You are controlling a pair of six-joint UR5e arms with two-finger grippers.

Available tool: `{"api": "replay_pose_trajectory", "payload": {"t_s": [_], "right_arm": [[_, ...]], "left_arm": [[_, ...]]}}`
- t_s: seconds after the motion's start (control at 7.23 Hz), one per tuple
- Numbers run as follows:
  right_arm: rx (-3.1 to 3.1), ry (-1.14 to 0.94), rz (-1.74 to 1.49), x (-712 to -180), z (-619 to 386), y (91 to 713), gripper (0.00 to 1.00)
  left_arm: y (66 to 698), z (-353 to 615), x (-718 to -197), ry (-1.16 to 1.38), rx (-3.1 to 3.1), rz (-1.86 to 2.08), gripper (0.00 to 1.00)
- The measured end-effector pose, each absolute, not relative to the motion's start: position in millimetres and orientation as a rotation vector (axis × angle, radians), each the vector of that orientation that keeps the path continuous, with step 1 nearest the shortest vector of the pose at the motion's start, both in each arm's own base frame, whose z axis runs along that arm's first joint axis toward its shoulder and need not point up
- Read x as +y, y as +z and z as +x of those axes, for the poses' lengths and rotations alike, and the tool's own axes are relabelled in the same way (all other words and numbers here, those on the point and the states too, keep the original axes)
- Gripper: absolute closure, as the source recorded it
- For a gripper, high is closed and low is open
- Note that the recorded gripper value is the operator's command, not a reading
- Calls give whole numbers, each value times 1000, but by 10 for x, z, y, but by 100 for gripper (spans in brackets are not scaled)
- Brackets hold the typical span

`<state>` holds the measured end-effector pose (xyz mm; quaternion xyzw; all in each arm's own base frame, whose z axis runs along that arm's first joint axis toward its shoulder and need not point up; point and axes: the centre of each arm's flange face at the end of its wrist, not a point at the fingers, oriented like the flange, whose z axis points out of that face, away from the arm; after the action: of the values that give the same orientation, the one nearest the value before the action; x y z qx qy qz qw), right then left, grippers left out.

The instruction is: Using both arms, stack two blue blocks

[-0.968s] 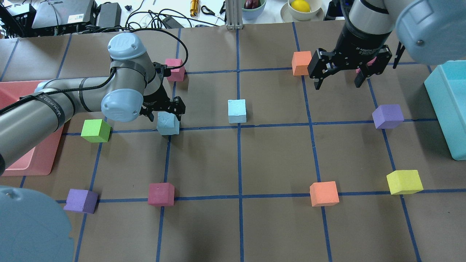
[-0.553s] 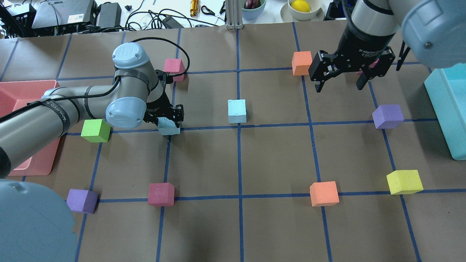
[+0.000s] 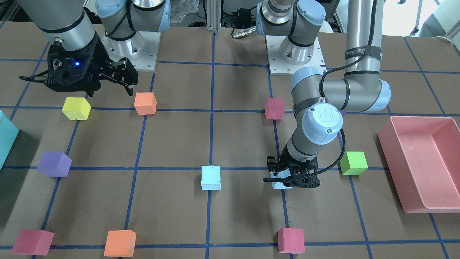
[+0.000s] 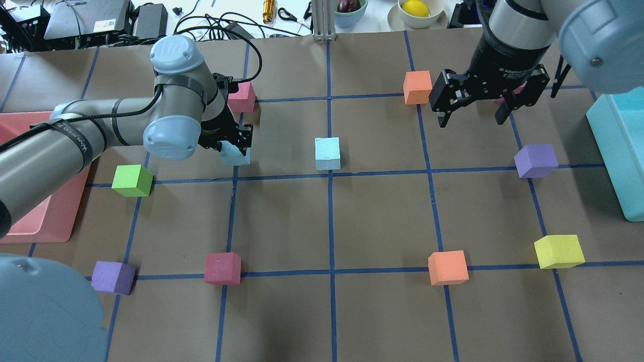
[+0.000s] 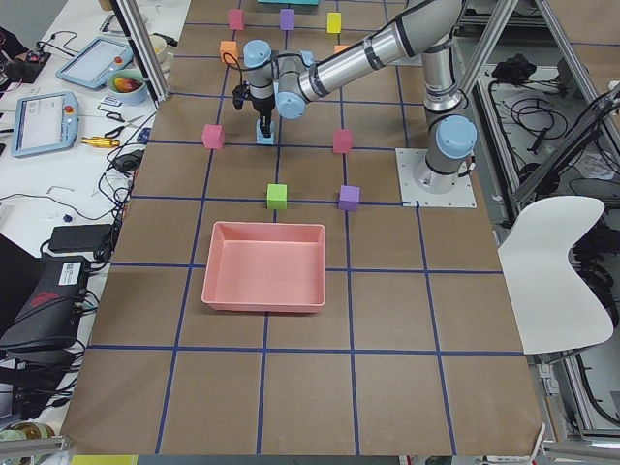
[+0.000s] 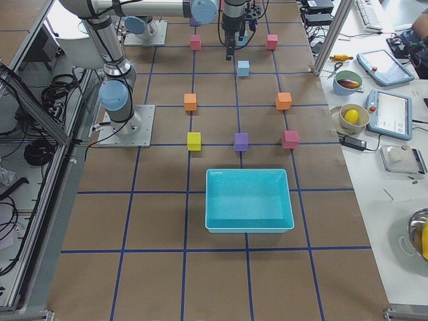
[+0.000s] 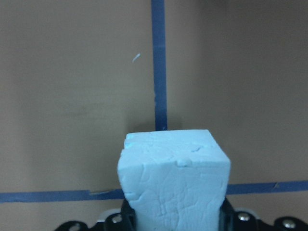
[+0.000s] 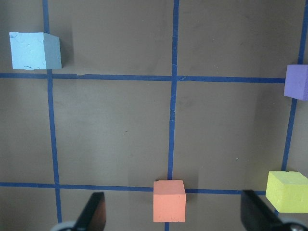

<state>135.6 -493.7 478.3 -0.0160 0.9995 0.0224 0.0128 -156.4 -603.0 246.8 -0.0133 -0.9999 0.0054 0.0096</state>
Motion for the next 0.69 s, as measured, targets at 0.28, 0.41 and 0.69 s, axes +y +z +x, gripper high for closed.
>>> {"api": "replay_pose_trajectory", "payload": {"t_s": [0.28,0.41,0.69], "right_arm": [[3115,65,-48,-4933,1354,4788,0],[3115,63,-48,-4935,1347,4790,0],[3116,61,-47,-4941,1328,4790,0]], "left_arm": [[2701,-2118,-6211,68,-3085,32,100],[2790,-2496,-6242,96,-3057,44,100],[2877,-3167,-6174,121,-3039,-21,100]]}}
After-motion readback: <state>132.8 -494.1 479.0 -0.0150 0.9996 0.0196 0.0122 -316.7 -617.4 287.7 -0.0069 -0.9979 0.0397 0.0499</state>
